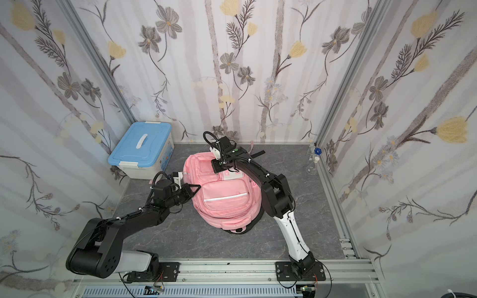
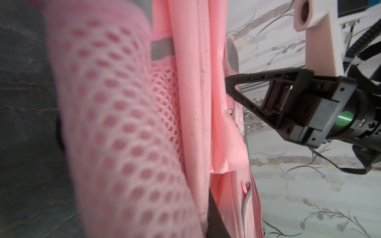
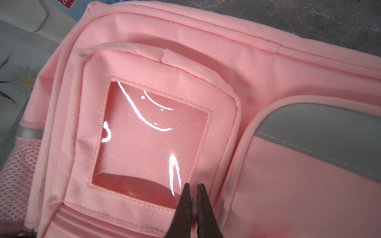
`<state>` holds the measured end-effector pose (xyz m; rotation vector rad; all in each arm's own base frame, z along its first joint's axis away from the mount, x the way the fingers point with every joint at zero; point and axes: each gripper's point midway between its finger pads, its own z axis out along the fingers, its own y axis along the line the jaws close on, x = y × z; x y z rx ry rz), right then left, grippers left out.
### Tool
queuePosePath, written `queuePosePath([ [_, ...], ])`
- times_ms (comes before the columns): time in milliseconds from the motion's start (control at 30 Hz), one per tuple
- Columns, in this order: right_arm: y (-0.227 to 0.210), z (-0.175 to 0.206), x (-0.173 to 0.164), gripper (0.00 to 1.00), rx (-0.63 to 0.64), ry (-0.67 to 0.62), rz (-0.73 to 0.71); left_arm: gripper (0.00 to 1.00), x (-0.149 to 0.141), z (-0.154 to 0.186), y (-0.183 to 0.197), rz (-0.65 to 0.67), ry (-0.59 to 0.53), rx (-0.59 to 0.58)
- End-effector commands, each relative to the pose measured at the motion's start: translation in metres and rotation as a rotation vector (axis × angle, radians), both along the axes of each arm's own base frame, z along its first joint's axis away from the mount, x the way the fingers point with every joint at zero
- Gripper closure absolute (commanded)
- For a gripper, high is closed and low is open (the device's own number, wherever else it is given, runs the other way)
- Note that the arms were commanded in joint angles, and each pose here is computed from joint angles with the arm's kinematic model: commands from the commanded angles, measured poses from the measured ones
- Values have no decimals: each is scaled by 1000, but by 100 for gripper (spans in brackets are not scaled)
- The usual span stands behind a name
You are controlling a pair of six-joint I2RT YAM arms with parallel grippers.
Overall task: Zip up the backpack
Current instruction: Zip the zipper on the backpack.
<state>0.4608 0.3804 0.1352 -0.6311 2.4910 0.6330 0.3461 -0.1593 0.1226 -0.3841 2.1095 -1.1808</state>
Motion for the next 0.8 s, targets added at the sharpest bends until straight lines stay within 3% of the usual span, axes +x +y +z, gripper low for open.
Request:
queuePosePath([
  [0,-26,9,24,73,-82,-107,-75,100,12,21,1,5,-100,4],
  [33,-18,17,19,55,-32,-97,-44,100,13,20,1,7,-93,7],
  [67,-13,27,15,45,31,-86,-17,100,15,19,1,11,-86,13],
  [167,-26,64,15,32,166,-118,-40,100,21,15,5,28,-47,55],
  [300,-99,79,26,33,90,-188,-247,100,29,22,10,52,-27,126],
  [467,-195,54,13,43,-172,-185,-498,100,43,28,13,68,-4,191],
  [567,-227,33,-1,48,-245,-160,-600,100,54,20,15,78,23,228],
  [767,-258,-20,-26,49,-62,-16,-711,98,74,-10,19,78,139,322],
])
